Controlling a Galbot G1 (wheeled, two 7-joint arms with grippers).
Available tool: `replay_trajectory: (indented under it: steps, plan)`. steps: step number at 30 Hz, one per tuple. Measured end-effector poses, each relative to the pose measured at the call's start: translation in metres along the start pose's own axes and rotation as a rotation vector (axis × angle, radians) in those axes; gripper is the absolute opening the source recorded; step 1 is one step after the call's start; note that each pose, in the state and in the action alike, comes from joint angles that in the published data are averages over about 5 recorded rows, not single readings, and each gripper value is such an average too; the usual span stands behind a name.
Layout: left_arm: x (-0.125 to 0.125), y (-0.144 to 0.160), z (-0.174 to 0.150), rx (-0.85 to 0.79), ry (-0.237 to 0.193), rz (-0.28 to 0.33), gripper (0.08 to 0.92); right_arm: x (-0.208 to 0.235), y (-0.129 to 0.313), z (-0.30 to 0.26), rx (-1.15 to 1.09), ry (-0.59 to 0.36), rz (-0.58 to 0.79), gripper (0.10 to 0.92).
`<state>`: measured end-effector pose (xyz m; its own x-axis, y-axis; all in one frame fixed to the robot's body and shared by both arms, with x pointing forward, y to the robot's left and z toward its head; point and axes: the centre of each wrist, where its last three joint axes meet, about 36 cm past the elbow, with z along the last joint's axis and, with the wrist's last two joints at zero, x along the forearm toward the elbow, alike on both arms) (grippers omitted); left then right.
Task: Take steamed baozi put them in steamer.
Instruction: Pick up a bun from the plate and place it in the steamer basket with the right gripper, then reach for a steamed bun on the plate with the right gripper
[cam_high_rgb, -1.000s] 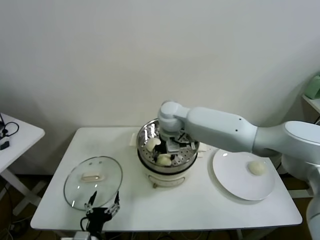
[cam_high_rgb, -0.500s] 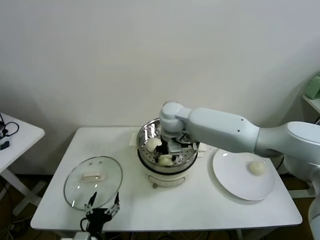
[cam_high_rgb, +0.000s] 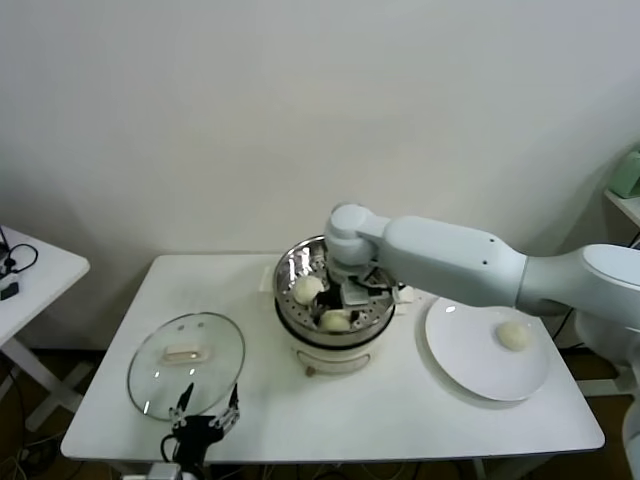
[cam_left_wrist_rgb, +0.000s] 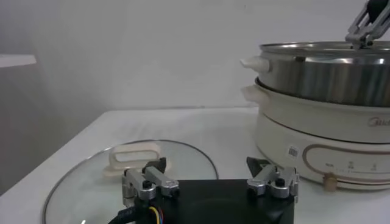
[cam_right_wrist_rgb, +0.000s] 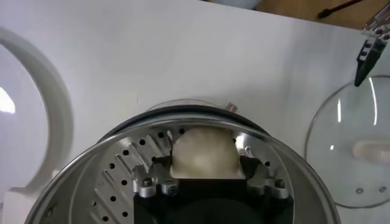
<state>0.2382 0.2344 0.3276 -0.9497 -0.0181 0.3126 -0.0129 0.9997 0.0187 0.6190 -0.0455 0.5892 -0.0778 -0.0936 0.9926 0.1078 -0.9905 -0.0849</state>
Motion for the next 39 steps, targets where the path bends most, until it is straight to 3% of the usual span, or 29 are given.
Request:
replay_trajectory:
  steps: [13,22,29,39]
  plan:
    - [0.0,0.0,0.0,0.001,0.0,0.0,0.823,0.021,0.009,0.006,-0.024,0.024,0.01,0.823]
    - [-0.005,0.002,-0.005,-0.01,-0.013,0.008,0.823,0.075,0.036,0.02,-0.152,0.074,0.039,0.823]
    - [-0.008,0.005,-0.012,-0.02,-0.045,0.024,0.823,0.116,0.106,0.038,-0.526,0.057,0.113,0.823]
    - [-0.009,0.002,-0.02,-0.011,-0.111,0.078,0.823,0.128,0.265,0.037,-1.104,0.022,0.187,0.823]
